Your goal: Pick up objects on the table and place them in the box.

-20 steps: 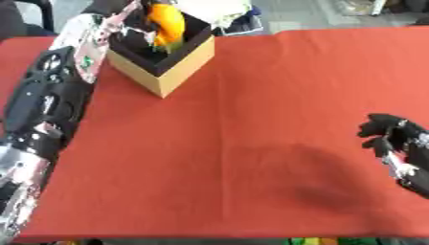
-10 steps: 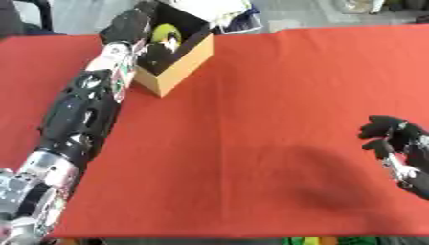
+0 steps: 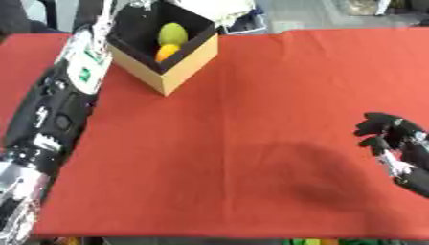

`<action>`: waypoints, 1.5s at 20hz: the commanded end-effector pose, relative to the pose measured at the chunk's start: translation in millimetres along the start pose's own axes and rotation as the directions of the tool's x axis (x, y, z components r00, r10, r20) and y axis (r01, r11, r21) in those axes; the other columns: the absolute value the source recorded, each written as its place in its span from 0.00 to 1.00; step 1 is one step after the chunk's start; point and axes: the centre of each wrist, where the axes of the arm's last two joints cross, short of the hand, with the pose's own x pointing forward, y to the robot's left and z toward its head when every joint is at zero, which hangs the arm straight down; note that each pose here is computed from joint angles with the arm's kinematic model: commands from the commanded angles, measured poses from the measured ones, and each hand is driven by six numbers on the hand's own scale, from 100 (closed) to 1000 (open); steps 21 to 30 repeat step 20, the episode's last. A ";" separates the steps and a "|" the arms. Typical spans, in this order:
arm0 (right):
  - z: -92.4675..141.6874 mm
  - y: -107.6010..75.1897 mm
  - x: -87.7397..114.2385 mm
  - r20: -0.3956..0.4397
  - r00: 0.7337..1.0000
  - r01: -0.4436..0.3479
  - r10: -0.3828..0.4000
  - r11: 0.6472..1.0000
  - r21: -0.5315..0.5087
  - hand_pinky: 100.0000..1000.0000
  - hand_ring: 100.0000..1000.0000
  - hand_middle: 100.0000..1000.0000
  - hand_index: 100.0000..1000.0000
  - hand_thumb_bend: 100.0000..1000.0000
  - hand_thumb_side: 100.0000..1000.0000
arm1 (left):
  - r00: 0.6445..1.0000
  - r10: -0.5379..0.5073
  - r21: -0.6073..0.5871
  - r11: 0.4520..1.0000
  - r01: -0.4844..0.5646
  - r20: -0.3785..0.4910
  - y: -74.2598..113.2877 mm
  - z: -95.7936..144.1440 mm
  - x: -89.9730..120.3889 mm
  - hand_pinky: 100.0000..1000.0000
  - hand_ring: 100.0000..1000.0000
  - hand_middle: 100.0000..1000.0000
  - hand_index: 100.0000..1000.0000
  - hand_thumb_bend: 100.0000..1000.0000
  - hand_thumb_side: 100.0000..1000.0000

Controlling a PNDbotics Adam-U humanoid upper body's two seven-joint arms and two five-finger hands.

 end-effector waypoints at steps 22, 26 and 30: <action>-4.3 -6.9 6.6 0.029 0.999 -0.017 0.018 0.999 -0.030 0.61 0.71 0.68 0.86 0.00 0.41 | 0.750 0.653 -0.202 0.752 -0.627 0.103 -6.5 163.3 26.9 0.66 0.56 0.54 0.78 0.00 0.81; -4.3 -6.9 6.6 0.029 0.999 -0.017 0.018 0.999 -0.030 0.61 0.71 0.68 0.86 0.00 0.41 | 0.750 0.653 -0.202 0.752 -0.627 0.103 -6.5 163.3 26.9 0.66 0.56 0.54 0.78 0.00 0.81; -4.3 -6.9 6.6 0.029 0.999 -0.017 0.018 0.999 -0.030 0.61 0.71 0.68 0.86 0.00 0.41 | 0.750 0.653 -0.202 0.752 -0.627 0.103 -6.5 163.3 26.9 0.66 0.56 0.54 0.78 0.00 0.81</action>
